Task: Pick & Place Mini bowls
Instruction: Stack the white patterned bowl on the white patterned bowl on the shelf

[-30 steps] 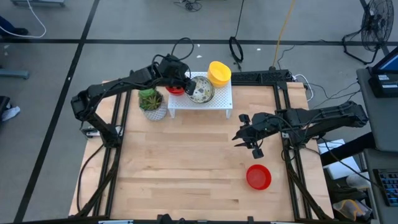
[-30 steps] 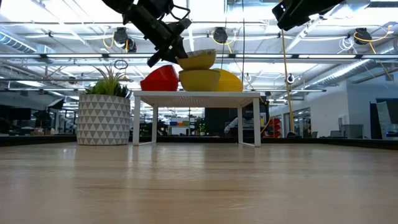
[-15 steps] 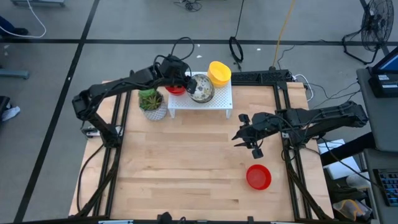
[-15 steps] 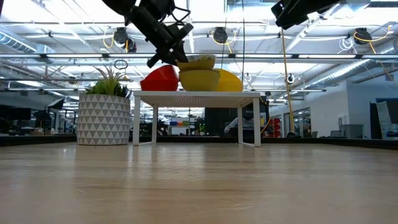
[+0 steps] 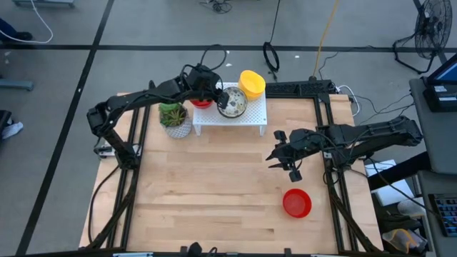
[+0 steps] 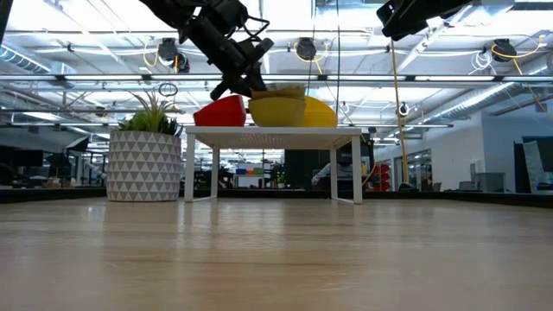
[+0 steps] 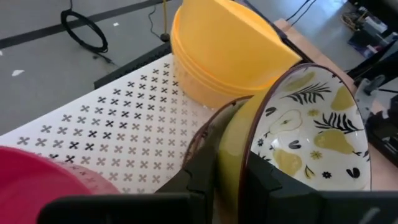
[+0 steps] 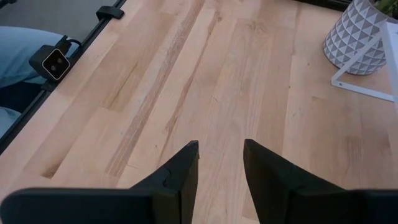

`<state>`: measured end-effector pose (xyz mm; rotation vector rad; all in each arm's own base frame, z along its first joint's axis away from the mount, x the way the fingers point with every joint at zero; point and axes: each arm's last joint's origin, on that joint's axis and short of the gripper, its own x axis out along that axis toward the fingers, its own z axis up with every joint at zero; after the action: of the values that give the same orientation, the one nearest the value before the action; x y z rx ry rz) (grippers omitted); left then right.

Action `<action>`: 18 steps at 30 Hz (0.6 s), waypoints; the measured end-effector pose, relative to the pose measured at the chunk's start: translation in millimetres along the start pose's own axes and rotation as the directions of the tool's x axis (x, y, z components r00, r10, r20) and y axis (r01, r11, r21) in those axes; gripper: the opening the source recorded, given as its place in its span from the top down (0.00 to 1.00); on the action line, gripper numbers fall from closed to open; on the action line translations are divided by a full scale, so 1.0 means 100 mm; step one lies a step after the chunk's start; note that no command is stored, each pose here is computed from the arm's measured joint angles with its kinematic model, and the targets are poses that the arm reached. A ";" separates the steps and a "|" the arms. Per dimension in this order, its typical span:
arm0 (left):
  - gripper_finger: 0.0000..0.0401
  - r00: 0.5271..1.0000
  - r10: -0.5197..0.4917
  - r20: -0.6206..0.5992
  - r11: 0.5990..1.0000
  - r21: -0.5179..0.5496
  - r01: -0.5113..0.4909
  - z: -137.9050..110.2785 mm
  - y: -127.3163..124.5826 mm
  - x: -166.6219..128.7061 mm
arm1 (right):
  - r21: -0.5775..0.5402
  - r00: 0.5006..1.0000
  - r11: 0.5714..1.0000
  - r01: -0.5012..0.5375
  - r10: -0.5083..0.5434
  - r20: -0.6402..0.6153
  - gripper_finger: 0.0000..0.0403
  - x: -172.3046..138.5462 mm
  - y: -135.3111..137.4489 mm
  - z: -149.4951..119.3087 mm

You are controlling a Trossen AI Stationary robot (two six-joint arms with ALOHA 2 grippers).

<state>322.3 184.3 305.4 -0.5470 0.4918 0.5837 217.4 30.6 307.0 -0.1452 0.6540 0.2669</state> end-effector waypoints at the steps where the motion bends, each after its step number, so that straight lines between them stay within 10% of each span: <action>1: 0.88 1.000 -0.006 -0.001 1.000 -0.001 0.006 0.00 0.00 0.00 | 0.000 1.000 1.000 0.000 0.000 0.000 0.72 0.00 0.00 0.00; 18: 0.75 1.000 -0.006 -0.005 1.000 -0.025 0.006 -0.01 -0.01 0.00 | 0.000 1.000 1.000 0.000 0.000 0.000 0.72 0.00 0.00 0.00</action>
<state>322.7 183.5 305.3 -0.5739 0.4878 0.5838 217.4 30.5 307.0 -0.1451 0.6542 0.2668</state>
